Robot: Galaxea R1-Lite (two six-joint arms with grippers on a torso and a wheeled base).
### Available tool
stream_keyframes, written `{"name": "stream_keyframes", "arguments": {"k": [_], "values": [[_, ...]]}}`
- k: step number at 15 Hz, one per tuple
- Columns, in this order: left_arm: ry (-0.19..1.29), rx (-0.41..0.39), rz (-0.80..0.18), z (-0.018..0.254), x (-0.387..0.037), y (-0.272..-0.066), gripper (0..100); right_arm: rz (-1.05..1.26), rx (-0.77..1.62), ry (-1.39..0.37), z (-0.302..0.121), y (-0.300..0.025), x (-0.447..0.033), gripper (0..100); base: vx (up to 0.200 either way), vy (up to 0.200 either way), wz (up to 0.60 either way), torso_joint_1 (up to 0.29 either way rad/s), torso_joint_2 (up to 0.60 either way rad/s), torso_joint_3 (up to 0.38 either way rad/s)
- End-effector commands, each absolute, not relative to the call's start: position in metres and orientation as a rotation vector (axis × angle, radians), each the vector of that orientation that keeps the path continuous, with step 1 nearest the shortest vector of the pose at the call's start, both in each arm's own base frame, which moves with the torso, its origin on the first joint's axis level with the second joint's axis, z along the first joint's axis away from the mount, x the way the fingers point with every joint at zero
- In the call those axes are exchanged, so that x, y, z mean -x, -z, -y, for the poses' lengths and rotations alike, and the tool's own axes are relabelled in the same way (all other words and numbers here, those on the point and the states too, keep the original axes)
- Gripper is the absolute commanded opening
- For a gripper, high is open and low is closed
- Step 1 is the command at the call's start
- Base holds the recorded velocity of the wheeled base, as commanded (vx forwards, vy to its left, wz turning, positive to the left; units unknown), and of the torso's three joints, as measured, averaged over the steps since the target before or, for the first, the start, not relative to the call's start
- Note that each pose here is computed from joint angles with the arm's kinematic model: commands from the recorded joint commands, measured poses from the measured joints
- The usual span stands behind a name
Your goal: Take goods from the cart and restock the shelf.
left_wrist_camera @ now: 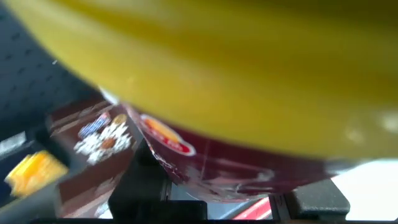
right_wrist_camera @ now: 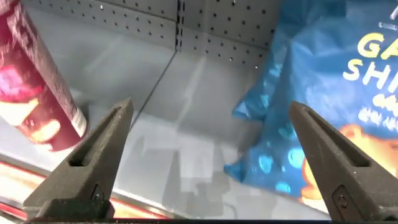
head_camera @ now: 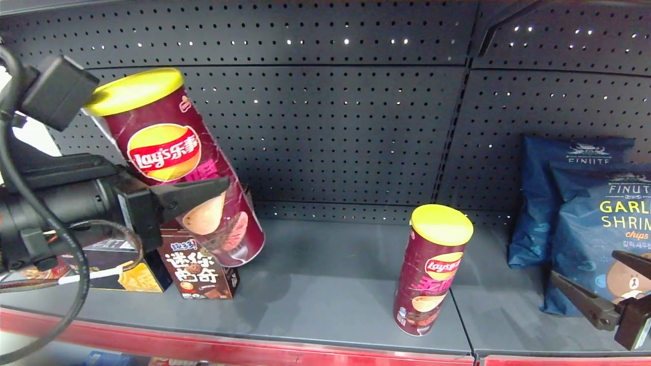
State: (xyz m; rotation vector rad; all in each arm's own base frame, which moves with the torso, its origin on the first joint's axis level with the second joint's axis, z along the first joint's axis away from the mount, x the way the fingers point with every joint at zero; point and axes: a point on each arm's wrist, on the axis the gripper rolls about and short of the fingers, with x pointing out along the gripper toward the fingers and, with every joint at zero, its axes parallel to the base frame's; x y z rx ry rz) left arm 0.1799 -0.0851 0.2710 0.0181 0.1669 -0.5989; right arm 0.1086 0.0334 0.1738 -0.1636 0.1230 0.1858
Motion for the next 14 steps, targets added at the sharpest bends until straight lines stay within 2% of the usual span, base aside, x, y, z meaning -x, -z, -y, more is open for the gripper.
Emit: {"name": "stream_keyframes", "arguments": {"k": [1, 5, 7, 8, 14], "values": [[0.633, -0.025, -0.194, 0.103, -0.194, -0.269, 0, -0.114, 0.165, -0.191, -0.033, -0.172, -0.104, 100, 0.000, 0.000, 0.00, 0.000, 0.00, 0.000], [0.643, -0.027, -0.212, 0.110, -0.202, -0.266, 0, -0.112, 0.178, -0.207, -0.034, -0.172, -0.103, 100, 0.000, 0.000, 0.00, 0.000, 0.00, 0.000], [0.641, -0.026, -0.210, 0.110, -0.202, -0.266, 0, -0.112, 0.178, -0.211, -0.035, -0.172, -0.104, 100, 0.000, 0.000, -0.60, 0.000, 0.00, 0.005], [0.643, -0.026, -0.211, 0.110, -0.202, -0.266, 0, -0.111, 0.177, -0.222, -0.035, -0.172, -0.104, 100, 0.000, 0.000, 0.00, 0.000, 0.00, 0.000], [0.644, -0.029, -0.231, 0.113, -0.207, -0.262, 0, -0.120, 0.164, -0.399, -0.038, -0.167, -0.104, 100, 0.000, 0.000, 0.00, 0.000, 0.00, 0.000]]}}
